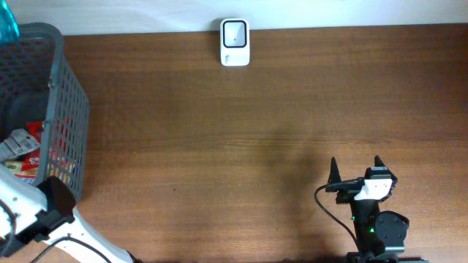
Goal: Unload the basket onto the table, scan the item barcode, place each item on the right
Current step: 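Grasp the blue Listerine bottle with the left gripper and lift it, then carry the bottle to the scanner and set it down beside it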
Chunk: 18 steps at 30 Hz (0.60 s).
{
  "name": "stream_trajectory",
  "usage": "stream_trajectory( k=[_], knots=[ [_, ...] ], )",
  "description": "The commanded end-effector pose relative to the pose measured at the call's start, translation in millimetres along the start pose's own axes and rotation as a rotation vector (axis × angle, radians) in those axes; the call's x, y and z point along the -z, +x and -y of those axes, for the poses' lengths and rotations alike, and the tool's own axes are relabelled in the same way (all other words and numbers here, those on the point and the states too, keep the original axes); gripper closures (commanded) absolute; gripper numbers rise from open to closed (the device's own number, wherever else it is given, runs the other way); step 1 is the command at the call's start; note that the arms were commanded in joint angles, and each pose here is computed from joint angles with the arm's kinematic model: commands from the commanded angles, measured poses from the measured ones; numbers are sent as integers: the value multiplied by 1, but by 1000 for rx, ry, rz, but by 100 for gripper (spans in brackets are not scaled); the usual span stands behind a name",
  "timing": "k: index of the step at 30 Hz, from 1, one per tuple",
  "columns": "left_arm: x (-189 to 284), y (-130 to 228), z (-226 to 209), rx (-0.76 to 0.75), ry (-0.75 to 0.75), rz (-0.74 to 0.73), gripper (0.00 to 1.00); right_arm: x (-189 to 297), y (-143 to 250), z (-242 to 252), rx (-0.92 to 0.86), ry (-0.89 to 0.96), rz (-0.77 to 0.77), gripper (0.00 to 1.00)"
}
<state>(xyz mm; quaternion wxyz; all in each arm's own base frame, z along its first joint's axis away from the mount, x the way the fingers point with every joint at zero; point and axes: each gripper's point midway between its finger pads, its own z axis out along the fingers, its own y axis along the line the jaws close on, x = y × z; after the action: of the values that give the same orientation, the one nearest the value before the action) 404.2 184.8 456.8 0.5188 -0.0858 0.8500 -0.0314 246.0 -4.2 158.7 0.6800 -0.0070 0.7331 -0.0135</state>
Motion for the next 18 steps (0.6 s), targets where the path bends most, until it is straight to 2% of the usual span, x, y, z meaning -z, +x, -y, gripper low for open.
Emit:
stream_trajectory(
  k=[1,4,6,12,15,18],
  knots=[
    [62,-39,76,-90,267,191,78,0,3,0,6,3,-2,1],
    [101,-47,132,-184,511,270,79,0,3,0,6,3,-2,1],
    [108,-44,156,-206,598,267,79,0,3,0,6,3,-2,1],
    [90,-15,236,-208,813,124,81,0,3,0,6,3,-2,2],
    [56,12,267,-212,762,-7,83,0,3,0,6,3,-2,1],
    [11,49,290,-262,619,-157,85,0,3,0,6,3,-2,1]
  ],
)
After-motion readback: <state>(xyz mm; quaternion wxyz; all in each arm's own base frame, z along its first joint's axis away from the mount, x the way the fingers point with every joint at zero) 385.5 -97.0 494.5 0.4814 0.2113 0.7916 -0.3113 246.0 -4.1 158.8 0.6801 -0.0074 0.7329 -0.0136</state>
